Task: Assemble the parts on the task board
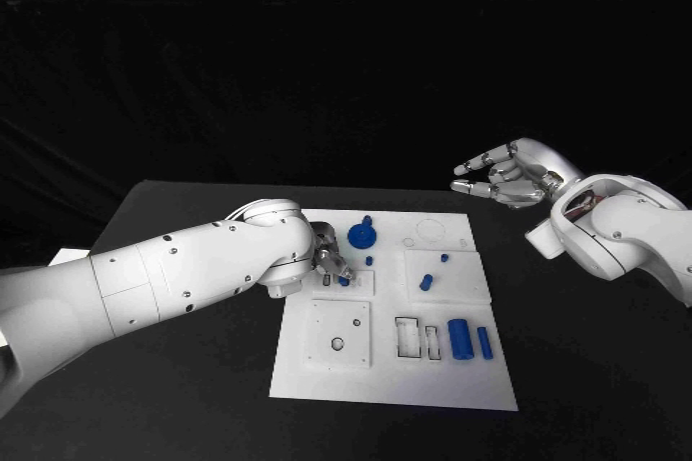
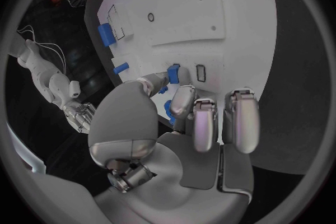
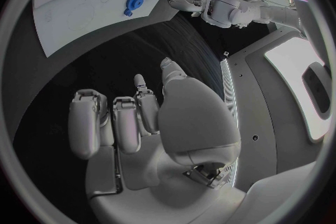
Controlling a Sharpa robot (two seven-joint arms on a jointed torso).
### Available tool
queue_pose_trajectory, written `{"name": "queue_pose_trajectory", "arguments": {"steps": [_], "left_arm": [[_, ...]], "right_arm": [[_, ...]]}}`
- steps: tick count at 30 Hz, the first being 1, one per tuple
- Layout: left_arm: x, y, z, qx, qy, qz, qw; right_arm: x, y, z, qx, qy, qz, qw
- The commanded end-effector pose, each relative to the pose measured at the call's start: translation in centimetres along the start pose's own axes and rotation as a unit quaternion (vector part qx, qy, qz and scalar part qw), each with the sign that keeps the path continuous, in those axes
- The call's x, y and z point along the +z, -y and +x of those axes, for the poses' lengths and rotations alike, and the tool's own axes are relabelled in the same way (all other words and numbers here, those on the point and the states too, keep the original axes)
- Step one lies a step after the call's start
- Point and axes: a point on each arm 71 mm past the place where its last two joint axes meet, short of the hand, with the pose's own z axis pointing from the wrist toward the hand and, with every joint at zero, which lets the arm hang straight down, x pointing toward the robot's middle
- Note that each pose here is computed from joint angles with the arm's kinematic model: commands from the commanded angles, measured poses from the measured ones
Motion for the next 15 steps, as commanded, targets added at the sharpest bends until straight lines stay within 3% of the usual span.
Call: {"name": "queue_pose_trajectory", "arguments": {"steps": [1,15], "left_arm": [[0.21,-0.08,0.99,0.01,-0.028,-0.025,0.999],[0.37,-0.07,0.88,0.015,-0.029,-0.031,0.999]], "right_arm": [[-0.02,-0.13,0.22,0.0,-0.009,-0.002,1.0],[-0.02,-0.29,0.37,0.001,-0.011,-0.004,1.0]]}}
